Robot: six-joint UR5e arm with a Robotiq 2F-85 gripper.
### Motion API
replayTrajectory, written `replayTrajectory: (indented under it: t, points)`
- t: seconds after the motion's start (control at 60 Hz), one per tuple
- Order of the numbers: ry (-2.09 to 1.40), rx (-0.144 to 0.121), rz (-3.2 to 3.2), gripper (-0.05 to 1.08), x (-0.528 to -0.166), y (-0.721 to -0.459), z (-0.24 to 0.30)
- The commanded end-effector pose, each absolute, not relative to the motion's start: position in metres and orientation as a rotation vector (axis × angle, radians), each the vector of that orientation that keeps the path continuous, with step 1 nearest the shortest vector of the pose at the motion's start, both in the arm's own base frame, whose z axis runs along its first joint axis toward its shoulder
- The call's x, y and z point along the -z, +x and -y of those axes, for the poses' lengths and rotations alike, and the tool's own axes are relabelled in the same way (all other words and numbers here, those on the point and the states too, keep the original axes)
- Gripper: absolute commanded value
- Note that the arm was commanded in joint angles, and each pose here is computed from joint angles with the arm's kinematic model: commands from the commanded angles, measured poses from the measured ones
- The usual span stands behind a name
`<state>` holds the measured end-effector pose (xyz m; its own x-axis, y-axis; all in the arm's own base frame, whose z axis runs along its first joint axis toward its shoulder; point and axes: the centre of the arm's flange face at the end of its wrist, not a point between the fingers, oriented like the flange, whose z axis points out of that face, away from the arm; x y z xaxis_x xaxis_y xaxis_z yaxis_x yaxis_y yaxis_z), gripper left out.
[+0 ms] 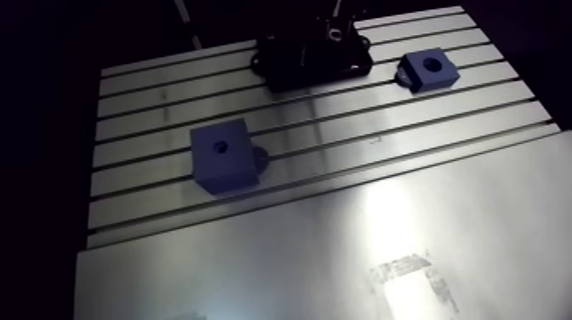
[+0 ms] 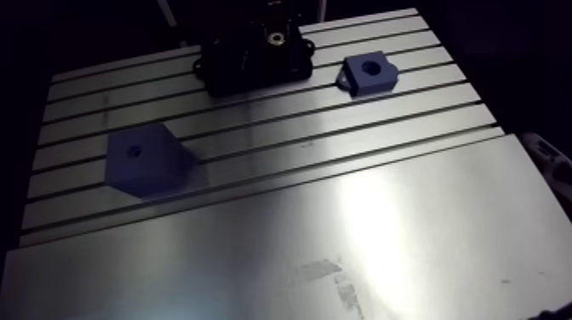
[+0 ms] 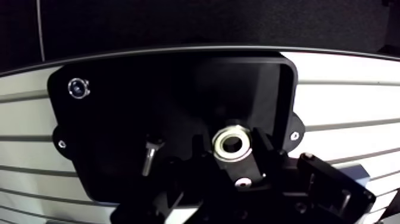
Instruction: Pick up the bearing and press it into the housing until flush.
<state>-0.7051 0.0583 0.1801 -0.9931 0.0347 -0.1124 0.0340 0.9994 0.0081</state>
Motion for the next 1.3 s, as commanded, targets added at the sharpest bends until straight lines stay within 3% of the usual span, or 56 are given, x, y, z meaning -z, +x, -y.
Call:
replayTrajectory:
  t: [0.017, 0.217, 0.283, 0.333, 0.433, 0.933, 1.3]
  points:
    - [0.036, -0.011, -3.039, 0.64, -0.199, -0.702, -0.057]
    - [-0.026, -0.017, -3.054, 0.71, -0.22, -0.696, -0.058]
    - [-0.037, -0.022, -3.057, 0.78, -0.226, -0.694, -0.062]
    - [-0.045, -0.024, -3.06, 0.9, -0.231, -0.69, -0.067]
    - [-0.044, -0.029, -3.06, 0.97, -0.237, -0.681, -0.078]
    - [-0.013, -0.02, -3.054, 1.03, -0.256, -0.632, -0.148]
    - [0.023, -0.009, -3.044, 1.02, -0.251, -0.622, -0.166]
